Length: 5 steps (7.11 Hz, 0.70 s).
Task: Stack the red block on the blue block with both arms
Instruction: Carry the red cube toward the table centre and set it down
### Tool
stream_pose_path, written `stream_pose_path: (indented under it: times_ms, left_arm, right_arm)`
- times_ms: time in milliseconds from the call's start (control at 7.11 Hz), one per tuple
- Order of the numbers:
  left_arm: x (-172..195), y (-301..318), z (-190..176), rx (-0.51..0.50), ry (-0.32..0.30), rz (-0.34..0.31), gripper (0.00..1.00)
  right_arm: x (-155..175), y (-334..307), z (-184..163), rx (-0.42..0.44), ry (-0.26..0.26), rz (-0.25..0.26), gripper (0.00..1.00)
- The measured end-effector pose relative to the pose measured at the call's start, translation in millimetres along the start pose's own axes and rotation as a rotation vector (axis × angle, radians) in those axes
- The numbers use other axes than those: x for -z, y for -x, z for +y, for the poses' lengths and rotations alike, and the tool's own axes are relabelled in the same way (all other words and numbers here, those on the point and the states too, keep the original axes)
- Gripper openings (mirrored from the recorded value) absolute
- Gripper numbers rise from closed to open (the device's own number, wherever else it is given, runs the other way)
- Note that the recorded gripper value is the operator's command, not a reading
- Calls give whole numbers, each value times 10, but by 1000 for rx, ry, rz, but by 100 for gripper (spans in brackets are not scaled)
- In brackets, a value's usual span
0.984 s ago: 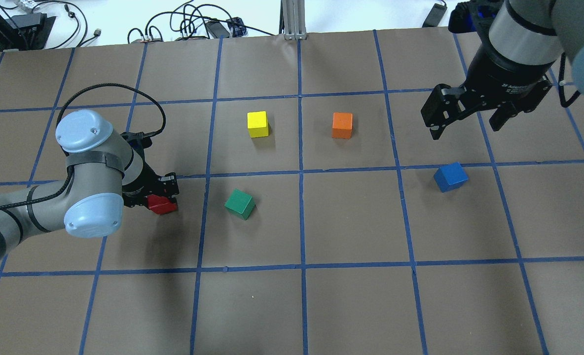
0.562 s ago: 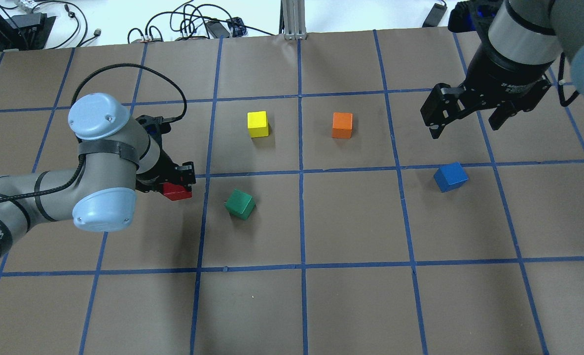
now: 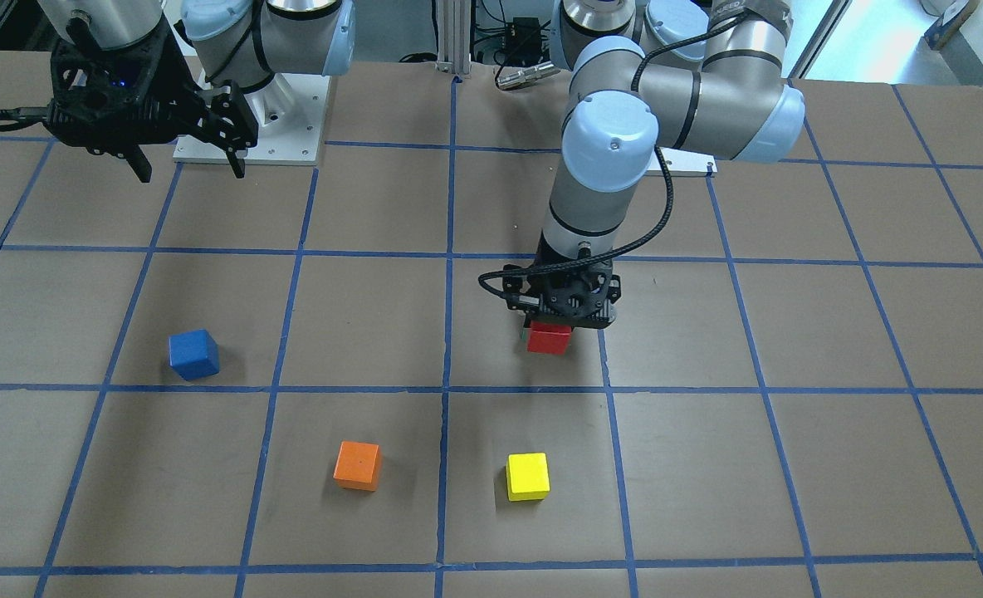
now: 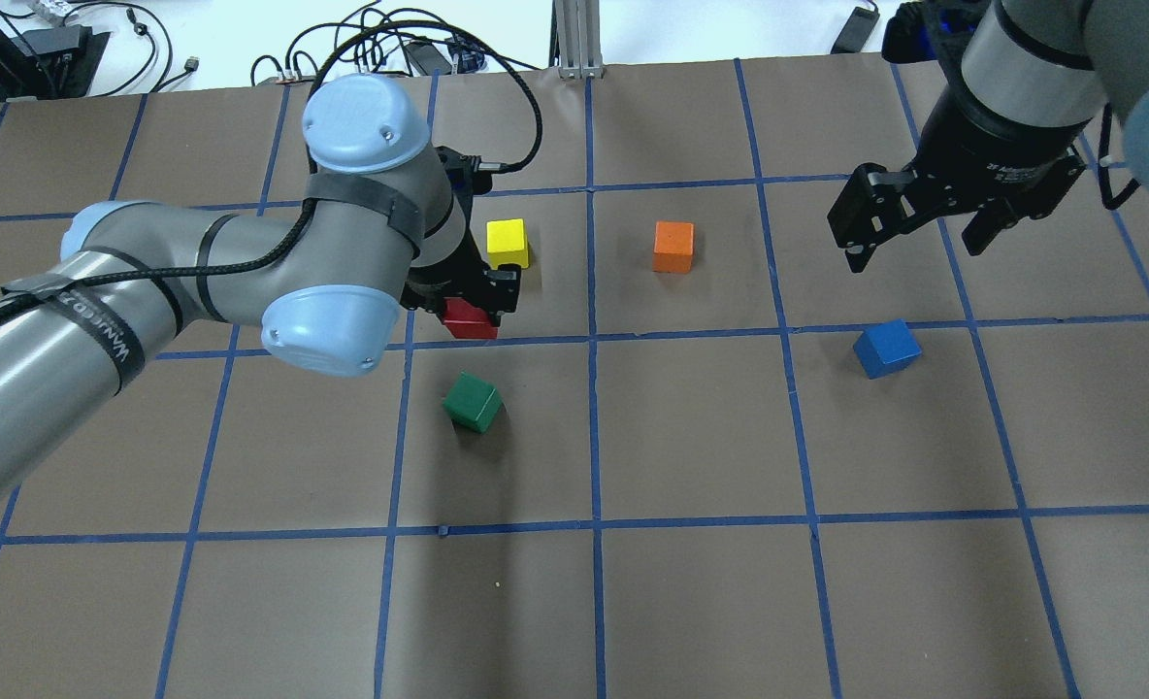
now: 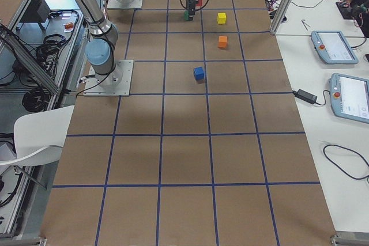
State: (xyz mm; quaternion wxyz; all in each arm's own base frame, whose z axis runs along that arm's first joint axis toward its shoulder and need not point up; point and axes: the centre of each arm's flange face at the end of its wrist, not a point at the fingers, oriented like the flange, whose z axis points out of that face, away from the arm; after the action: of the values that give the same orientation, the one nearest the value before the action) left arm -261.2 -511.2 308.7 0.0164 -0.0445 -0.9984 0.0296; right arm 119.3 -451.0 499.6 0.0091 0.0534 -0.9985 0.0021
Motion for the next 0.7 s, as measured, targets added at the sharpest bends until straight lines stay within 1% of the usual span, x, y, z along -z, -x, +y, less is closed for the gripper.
stream_pose_path:
  times_ms: [281,562,703]
  left_arm:
    - [-196,-552,-162,-11,16,12,0]
    - [-541,-878,-242,-33,21,16,0]
    - [-705,-961,-259,-47,22,17,5]
  right_arm:
    - [2,0,-2,0,-2,0,100]
    - [0,1,-2,0,-2,-1,100]
    - [-1,0,-2,0,-2,0,100]
